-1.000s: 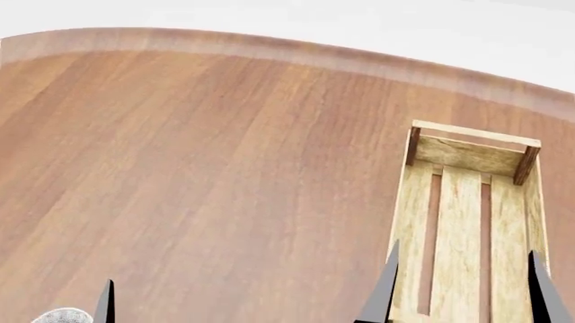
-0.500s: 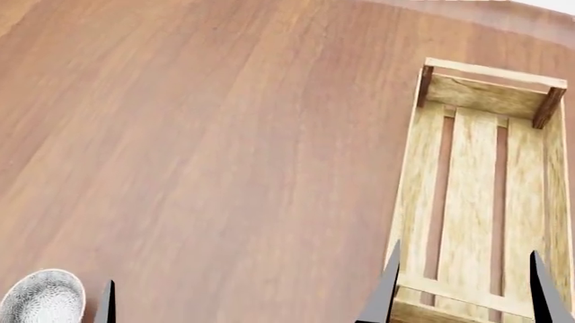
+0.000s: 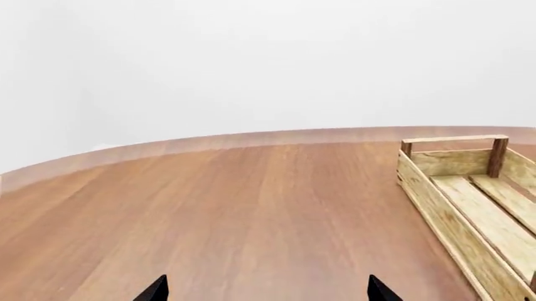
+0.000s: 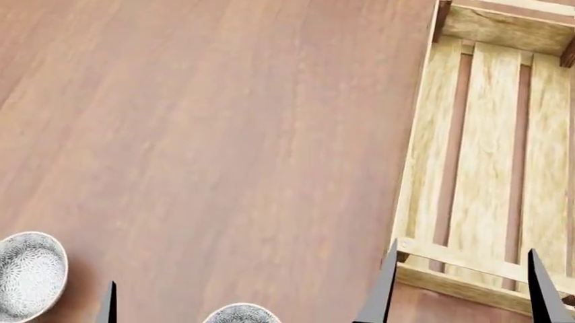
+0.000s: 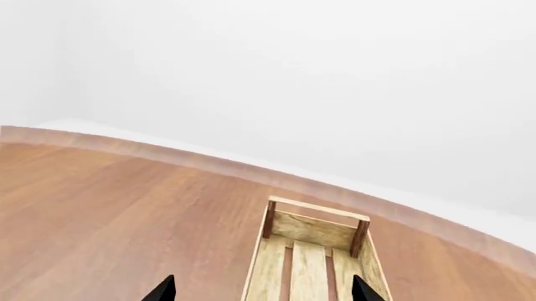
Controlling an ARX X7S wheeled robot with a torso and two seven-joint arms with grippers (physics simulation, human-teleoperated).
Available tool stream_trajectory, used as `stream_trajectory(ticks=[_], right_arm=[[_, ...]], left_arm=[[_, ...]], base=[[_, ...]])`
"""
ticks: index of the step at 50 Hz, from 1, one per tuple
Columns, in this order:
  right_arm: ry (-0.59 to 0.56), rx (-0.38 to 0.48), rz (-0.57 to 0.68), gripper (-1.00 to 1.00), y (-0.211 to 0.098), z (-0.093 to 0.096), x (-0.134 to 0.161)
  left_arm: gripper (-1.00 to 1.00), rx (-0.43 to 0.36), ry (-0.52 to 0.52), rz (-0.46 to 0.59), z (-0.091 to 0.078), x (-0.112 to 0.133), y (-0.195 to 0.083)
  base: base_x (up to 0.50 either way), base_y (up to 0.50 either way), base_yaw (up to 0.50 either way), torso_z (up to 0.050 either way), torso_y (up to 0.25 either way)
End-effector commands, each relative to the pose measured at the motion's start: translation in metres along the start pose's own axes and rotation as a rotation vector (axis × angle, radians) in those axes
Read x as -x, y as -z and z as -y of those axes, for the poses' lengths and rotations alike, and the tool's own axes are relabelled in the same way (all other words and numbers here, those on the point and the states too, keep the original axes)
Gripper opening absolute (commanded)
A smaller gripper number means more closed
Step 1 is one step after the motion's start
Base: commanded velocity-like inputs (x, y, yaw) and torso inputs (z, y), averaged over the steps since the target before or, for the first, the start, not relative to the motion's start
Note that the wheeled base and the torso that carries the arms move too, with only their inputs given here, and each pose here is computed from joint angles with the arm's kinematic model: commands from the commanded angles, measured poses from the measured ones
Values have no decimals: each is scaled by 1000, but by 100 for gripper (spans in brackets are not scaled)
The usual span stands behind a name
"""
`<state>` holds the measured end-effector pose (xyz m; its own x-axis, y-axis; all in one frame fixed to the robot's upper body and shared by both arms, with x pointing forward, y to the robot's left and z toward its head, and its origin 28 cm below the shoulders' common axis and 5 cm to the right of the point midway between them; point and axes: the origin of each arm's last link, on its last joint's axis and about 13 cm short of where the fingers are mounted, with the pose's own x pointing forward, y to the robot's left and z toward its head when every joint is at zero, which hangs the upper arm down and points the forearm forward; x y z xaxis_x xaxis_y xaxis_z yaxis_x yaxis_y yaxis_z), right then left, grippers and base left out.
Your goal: Stack the right bowl on the left bowl and place them in the tray.
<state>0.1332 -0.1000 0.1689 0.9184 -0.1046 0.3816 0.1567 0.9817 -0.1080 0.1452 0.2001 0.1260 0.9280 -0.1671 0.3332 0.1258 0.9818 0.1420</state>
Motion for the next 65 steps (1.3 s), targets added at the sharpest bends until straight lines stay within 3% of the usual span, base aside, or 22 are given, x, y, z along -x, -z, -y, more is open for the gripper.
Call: stream_trajectory(ticks=[1,9,14,21,35,51,65], right_arm=[[-19,15,24,100,-1,0,-4],[-15,2,32,100,-7,4,-2],[-25,-1,34,100,-8,2,-2],[-24,-13,46,100,-13,4,-1],[-27,-19,52,100,-16,5,1],[-27,-29,62,100,-19,6,1],[-25,-33,68,100,-21,7,1]], left_arm=[[100,1,-3,26,3,-3,-2],[100,6,60,-11,13,6,-6],[100,-18,84,-39,11,15,-18],[100,32,105,-64,6,25,-28],[100,204,155,-120,11,34,-33],[100,444,258,-268,22,24,-23],[100,501,272,-320,27,14,-12]], base=[[0,0,0,36,-197],[0,0,0,8,-48],[0,0,0,0,0],[0,0,0,0,0],[0,0,0,0,0],[0,0,0,0,0],[0,0,0,0,0]])
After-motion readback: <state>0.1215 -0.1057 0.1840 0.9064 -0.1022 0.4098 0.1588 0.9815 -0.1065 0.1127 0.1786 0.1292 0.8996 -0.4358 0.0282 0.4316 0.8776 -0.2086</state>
